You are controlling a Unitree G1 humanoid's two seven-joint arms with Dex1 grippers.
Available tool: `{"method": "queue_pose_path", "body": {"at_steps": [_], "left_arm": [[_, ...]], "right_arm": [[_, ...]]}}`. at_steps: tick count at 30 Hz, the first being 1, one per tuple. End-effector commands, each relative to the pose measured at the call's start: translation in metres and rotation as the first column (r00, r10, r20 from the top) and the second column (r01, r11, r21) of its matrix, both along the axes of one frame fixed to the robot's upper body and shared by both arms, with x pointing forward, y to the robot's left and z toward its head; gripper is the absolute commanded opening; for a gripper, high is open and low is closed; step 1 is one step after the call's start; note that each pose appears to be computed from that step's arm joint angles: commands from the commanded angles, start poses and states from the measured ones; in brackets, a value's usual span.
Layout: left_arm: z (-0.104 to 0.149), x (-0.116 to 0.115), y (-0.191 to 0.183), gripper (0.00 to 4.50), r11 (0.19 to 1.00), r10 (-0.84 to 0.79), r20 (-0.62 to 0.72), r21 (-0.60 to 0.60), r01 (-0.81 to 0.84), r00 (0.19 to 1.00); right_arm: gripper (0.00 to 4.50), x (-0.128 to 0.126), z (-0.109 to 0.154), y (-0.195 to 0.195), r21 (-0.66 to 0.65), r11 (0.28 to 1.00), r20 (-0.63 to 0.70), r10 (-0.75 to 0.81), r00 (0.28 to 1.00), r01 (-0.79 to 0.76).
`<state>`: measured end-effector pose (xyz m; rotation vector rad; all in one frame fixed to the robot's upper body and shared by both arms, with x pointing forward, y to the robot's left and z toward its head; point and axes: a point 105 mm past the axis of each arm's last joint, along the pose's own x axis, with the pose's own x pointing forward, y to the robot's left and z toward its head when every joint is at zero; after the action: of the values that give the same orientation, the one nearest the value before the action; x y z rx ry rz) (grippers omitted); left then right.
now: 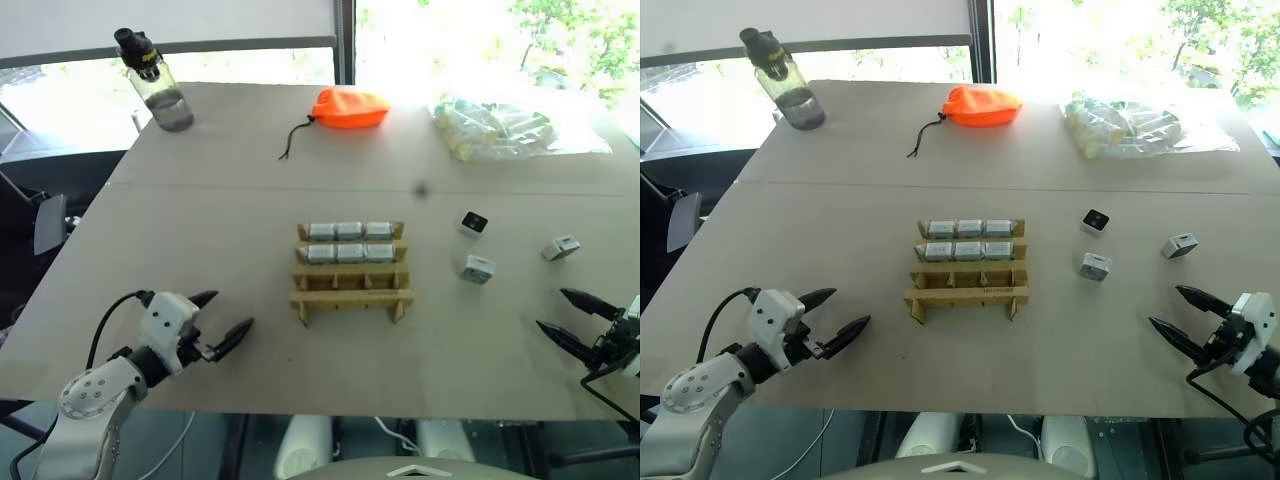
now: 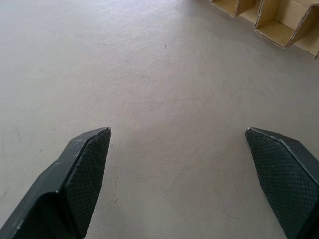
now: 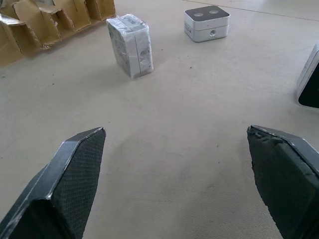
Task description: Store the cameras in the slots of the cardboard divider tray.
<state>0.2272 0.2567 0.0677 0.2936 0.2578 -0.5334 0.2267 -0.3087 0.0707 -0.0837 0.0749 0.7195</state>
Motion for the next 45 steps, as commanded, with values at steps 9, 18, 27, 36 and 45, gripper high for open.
{"method": "queue_pose_path", "body": {"at_steps": [9, 18, 27, 36, 45], "left_arm": [[-0.002, -0.001, 0.002, 4.48, 1.0, 0.015, -0.008, 0.004, -0.015, 1.0], [-0.001, -0.002, 0.002, 4.48, 1.0, 0.019, -0.004, 0.004, -0.019, 1.0], [0.016, -0.001, -0.004, 4.48, 0.998, -0.055, 0.032, -0.002, 0.055, 0.998], [0.062, -0.014, -0.017, 4.48, 0.953, -0.291, -0.012, -0.097, 0.288, 0.957], [0.124, -0.035, -0.048, 4.48, 0.787, -0.617, -0.031, -0.031, 0.616, 0.786]], "right_arm": [[4.5, 0.001, 0.008, -0.001, -0.007, 1.0, 0.011, 0.009, 1.0, -0.009], [4.5, 0.011, 0.005, -0.005, -0.049, 0.998, 0.019, -0.05, 0.999, 0.05], [4.5, 0.035, 0.001, -0.021, -0.054, 0.933, 0.04, -0.353, 0.935, 0.355], [4.5, 0.039, 0.014, -0.024, -0.249, 0.92, 0.042, -0.302, 0.953, 0.302], [4.5, 0.047, 0.064, -0.06, -0.602, 0.796, -0.017, -0.082, 0.997, 0.055]]}}
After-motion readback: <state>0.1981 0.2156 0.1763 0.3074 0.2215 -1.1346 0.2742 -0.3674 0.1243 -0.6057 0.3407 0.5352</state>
